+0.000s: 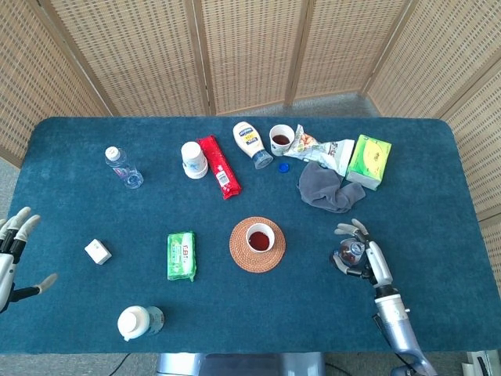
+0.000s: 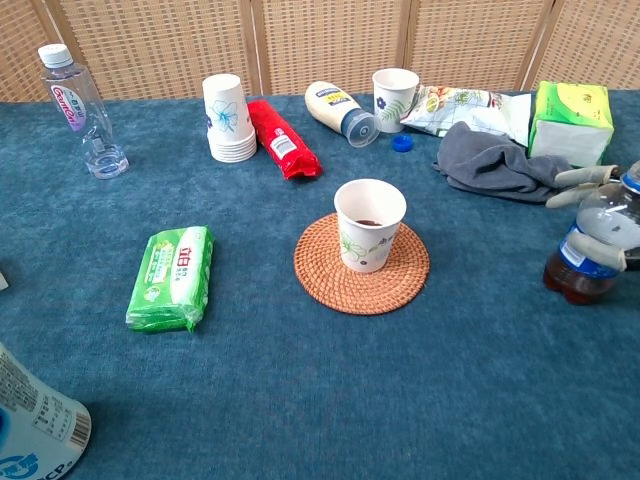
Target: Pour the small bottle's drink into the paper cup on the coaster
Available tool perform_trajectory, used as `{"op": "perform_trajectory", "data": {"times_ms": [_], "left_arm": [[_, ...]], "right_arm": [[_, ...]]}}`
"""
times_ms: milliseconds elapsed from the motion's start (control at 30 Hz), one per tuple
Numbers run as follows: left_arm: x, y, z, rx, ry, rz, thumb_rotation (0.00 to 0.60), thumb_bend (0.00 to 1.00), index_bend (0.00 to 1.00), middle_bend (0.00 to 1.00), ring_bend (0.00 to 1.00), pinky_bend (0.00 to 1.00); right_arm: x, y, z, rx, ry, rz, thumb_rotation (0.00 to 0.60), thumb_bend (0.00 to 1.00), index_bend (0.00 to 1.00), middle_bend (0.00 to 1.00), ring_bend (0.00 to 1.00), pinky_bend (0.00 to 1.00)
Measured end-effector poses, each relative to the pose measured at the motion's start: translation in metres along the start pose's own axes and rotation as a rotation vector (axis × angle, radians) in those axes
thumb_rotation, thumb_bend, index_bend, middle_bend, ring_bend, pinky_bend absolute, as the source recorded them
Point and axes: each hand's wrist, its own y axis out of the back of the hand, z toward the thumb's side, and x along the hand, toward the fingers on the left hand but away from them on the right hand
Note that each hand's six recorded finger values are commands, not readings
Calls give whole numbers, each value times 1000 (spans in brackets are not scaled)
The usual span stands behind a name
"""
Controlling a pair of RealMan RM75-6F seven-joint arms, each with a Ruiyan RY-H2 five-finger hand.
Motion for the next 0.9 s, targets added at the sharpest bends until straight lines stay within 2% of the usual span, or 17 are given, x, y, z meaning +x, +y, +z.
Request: {"op": "perform_trajectory", "data": {"times_ms": [267,567,900], "left_arm": [[0,0,0,0,-1,0,600,115,0,0,0,0],[0,0,0,-3,-3,2,600,115,0,0,0,0],[-1,3,0,-14,-6,14,600,115,0,0,0,0]], "right_arm": [[1,-4,0,12,9,-9,600,593,352,460,209,538],[1,-8,5,36,36,-30,600,749,415,524,276,697],[-3,-11,26,85,98,-19,600,815,425,533,293,725]]}}
